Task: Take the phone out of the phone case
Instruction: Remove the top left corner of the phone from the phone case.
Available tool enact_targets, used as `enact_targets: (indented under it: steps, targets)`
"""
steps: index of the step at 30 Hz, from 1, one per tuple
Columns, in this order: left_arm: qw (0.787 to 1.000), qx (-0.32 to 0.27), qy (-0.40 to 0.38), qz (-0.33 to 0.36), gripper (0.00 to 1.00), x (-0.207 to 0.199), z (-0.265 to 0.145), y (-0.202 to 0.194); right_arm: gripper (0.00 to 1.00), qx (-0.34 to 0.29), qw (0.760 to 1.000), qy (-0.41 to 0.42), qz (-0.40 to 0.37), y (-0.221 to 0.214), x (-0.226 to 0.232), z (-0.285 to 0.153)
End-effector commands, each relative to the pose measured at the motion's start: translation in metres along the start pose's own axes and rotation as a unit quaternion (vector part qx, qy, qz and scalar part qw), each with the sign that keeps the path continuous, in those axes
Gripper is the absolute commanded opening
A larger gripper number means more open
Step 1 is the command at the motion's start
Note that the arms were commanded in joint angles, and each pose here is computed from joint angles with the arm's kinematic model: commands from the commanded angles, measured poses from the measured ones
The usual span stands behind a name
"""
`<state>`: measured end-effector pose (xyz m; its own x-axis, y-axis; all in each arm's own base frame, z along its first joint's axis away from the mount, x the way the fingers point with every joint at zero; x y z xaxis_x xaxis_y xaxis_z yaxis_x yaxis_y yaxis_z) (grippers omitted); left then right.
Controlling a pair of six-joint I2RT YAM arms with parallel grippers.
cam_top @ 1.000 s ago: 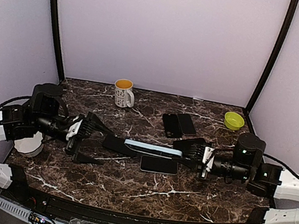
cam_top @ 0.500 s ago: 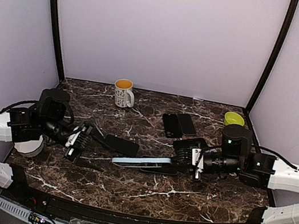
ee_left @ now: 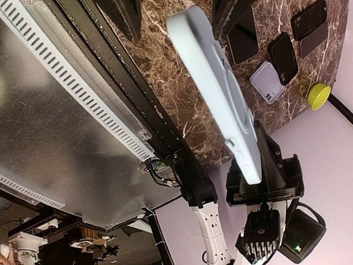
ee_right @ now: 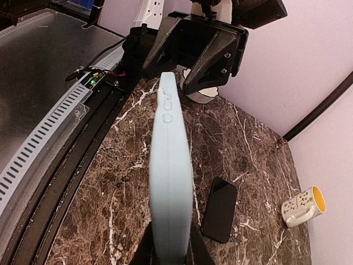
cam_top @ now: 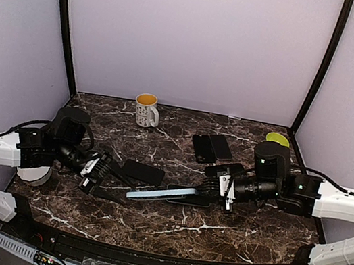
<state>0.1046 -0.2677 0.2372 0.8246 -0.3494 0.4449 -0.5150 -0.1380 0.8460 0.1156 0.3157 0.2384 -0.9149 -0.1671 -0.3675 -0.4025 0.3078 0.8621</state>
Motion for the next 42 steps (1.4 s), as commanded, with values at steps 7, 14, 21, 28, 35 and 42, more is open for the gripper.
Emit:
enact_targets:
  steps: [7, 14, 21, 28, 35, 42]
  targets:
    - [1.000, -0.019, -0.012, 0.003, 0.36, 0.001, 0.002, 0.008, 0.00, -0.057, 0.997, -0.005, -0.050, 0.039, -0.012, 0.002]
    - [1.000, -0.018, -0.021, 0.002, 0.29, -0.002, 0.002, 0.008, 0.00, -0.063, 0.996, -0.001, -0.058, 0.044, -0.011, 0.006]
    - [0.999, -0.023, -0.041, -0.002, 0.27, -0.008, 0.002, 0.011, 0.00, -0.054, 0.996, -0.009, -0.075, 0.042, -0.010, 0.009]
    - [0.997, -0.033, -0.073, -0.004, 0.26, -0.017, 0.004, 0.017, 0.00, -0.061, 0.991, 0.009, -0.123, 0.043, 0.002, 0.010]
    - [0.994, -0.026, -0.104, -0.010, 0.24, -0.026, 0.011, 0.019, 0.00, -0.063, 0.987, 0.017, -0.145, 0.046, 0.007, 0.014]
    - [0.991, -0.016, -0.130, -0.023, 0.22, -0.033, 0.017, 0.017, 0.00, -0.049, 0.982, 0.014, -0.184, 0.042, 0.009, 0.020]
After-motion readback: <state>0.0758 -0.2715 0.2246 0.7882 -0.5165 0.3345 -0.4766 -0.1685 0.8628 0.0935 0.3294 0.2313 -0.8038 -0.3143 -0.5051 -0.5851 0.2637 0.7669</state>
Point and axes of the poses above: each gripper's point midway between its finger pads, its own z axis out along the fingers, its own x axis along the line the jaws close on, y = z × x, the point moved 4 cm from there along -z, back along the fingers, and after that the axes turned 7 degrees about z, right-handed, at the moved point
